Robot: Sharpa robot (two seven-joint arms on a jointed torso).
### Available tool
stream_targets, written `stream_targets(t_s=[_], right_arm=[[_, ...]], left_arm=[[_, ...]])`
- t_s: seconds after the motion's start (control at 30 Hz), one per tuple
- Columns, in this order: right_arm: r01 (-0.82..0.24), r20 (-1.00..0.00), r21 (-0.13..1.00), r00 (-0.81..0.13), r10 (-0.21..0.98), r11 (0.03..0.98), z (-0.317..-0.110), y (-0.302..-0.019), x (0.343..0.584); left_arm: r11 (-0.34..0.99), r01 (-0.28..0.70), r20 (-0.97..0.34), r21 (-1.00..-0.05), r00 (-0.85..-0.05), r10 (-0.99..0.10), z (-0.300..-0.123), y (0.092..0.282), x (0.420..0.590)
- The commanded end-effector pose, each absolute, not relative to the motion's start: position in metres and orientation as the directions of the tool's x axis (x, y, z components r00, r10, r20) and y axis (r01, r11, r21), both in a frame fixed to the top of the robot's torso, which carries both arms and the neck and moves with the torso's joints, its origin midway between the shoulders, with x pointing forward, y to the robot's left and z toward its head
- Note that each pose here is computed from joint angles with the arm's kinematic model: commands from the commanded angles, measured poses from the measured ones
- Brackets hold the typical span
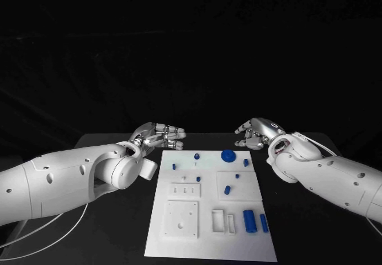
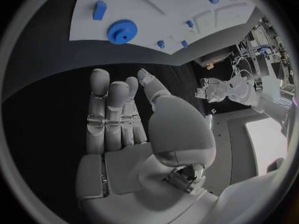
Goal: Assemble the parts on the task board
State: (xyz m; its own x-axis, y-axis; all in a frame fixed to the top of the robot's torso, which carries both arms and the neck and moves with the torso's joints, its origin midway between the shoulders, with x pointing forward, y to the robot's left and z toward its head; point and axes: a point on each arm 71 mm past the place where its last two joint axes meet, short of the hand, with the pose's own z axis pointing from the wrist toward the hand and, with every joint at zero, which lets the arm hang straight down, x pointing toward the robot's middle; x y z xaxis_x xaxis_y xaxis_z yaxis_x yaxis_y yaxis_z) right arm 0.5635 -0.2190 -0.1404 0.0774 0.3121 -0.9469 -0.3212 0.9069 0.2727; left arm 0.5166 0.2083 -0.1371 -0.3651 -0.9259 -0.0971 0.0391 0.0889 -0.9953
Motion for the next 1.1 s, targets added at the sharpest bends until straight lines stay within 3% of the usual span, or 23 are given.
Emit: stream_targets(t_s=[0.03,0.67,1.1], right_arm=[[-0.323,-0.951,0.298,-0.019,0.309,0.898,-0.148,-0.221,0.566],[-0.294,-0.965,0.262,-0.094,0.245,0.919,-0.180,-0.216,0.581],[-0.270,-0.967,0.248,-0.119,0.223,0.930,-0.189,-0.210,0.588]], left_arm=[[0.081,0.056,-0.097,-0.995,-0.380,-0.920,-0.136,0.207,0.517],[0.081,0.054,-0.096,-0.995,-0.391,-0.915,-0.137,0.203,0.518],[0.078,0.052,-0.092,-0.996,-0.404,-0.910,-0.137,0.196,0.517]])
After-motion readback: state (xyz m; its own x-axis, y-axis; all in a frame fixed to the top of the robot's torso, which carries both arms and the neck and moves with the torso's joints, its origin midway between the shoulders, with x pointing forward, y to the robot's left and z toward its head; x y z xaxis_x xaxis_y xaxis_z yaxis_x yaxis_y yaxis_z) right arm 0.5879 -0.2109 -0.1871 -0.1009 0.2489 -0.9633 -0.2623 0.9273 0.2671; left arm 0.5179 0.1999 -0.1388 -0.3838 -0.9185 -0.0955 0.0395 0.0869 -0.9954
